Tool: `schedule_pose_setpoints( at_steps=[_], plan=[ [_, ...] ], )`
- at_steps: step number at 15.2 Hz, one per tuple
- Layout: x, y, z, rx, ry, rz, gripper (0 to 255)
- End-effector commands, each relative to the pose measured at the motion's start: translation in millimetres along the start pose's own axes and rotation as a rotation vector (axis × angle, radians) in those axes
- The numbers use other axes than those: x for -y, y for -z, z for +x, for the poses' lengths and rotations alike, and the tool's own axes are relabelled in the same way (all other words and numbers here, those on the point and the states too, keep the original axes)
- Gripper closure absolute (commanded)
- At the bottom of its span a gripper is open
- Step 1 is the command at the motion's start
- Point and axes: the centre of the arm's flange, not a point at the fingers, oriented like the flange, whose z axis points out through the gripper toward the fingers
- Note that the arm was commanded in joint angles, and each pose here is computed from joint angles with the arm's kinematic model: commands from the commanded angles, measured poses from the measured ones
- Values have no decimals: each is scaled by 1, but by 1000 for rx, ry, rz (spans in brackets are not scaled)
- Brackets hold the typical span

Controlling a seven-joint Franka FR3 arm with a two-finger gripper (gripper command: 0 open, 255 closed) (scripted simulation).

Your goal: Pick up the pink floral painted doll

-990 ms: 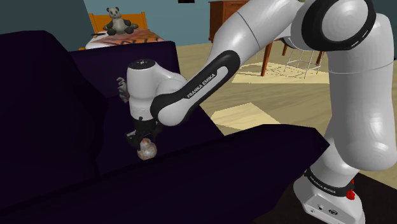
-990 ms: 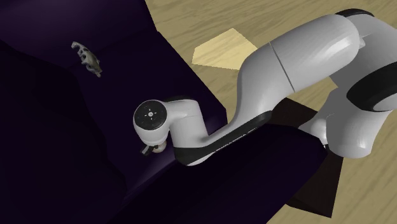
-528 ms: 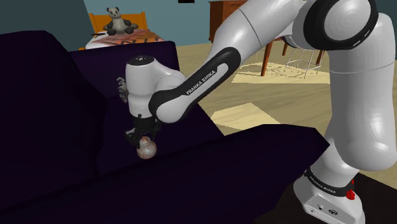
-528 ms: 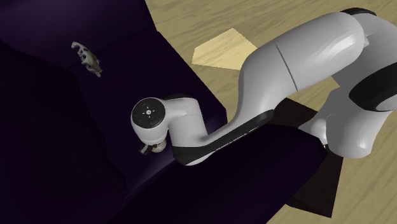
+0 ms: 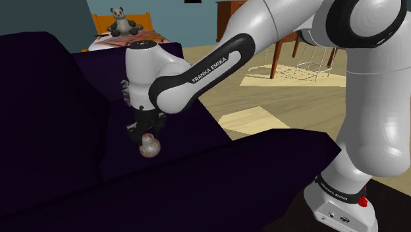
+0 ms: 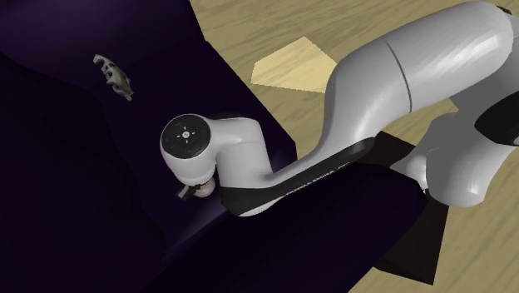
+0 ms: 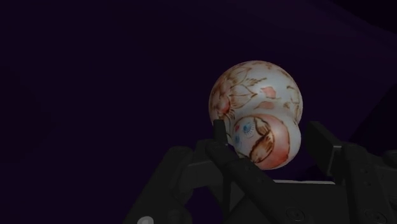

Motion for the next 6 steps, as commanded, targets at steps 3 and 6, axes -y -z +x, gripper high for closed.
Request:
schedule_pose_setpoints(
  at_steps=[3, 6],
  plan=[
    [2, 20, 4, 0, 0, 0, 255],
    [2, 26, 6, 0, 0, 0, 255]
  ],
)
